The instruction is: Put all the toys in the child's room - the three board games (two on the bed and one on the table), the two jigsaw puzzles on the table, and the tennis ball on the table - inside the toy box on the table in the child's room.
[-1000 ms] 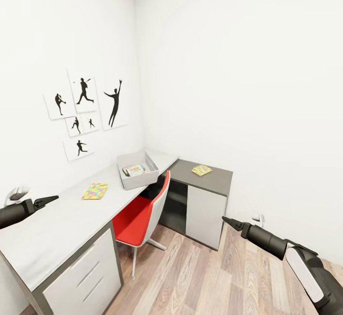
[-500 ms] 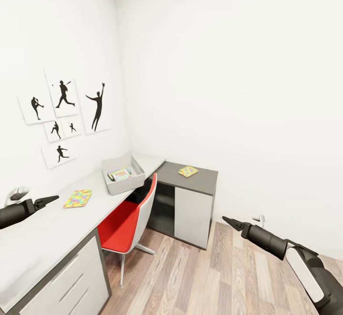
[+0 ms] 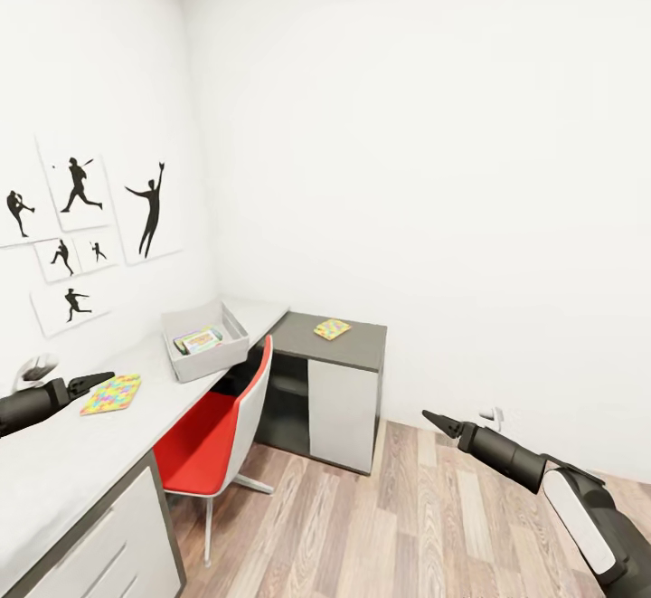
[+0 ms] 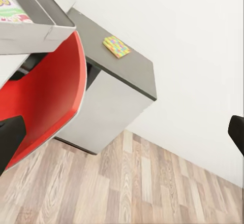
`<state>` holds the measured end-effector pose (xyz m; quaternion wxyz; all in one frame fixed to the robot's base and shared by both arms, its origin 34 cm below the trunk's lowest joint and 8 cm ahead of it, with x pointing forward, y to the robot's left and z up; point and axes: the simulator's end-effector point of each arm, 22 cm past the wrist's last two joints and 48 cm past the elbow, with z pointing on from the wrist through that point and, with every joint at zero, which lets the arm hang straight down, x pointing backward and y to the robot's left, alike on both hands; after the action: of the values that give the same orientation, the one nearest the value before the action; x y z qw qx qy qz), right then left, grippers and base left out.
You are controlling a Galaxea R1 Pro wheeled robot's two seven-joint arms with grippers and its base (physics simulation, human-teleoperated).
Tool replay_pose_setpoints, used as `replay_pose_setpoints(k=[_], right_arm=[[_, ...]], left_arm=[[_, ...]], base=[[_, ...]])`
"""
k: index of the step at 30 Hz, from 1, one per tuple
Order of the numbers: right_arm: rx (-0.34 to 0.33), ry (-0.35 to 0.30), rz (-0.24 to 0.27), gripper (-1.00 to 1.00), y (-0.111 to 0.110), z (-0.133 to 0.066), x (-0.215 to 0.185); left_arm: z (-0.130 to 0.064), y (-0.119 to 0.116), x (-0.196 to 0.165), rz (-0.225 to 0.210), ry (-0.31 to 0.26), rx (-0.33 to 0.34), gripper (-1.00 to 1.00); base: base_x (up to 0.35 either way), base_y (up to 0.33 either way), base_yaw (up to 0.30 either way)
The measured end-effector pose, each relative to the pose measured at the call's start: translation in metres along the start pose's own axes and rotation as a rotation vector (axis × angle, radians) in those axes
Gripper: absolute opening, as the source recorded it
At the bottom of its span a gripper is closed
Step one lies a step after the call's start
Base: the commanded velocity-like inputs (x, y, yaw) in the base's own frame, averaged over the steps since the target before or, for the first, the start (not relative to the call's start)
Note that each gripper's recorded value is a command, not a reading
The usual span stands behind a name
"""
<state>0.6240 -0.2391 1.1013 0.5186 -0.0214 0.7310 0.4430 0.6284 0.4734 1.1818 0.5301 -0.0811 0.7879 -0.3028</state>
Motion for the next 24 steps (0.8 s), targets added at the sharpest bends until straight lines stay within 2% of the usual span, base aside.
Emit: replay_pose_setpoints(k=[5, 11, 18, 24], right_arm=[[0.0, -0.012, -0.002, 1.0, 0.001, -0.003, -0.005], [0.009, -0.058, 0.003, 1.0, -0.003, -0.013, -0.023], [0.015, -0.077, 0.007, 1.0, -0.004, -0.015, -0.029], [0.018, -0.078, 0.04, 1.0, -0.007, -0.01, -0.019]], left_arm=[[0.001, -0.004, 0.001, -0.002, -0.005, 0.009, 1.0], [0.002, -0.014, -0.001, 0.003, -0.009, 0.028, 1.0], [0.001, -0.024, -0.004, 0.022, -0.013, 0.043, 1.0], [0.001, -0.028, -0.003, 0.028, -0.008, 0.049, 1.0]], base=[[0.0, 0.0, -0.211], [0.0, 0.0, -0.186], [0.0, 0.0, -0.049], [0.0, 0.0, -0.007]])
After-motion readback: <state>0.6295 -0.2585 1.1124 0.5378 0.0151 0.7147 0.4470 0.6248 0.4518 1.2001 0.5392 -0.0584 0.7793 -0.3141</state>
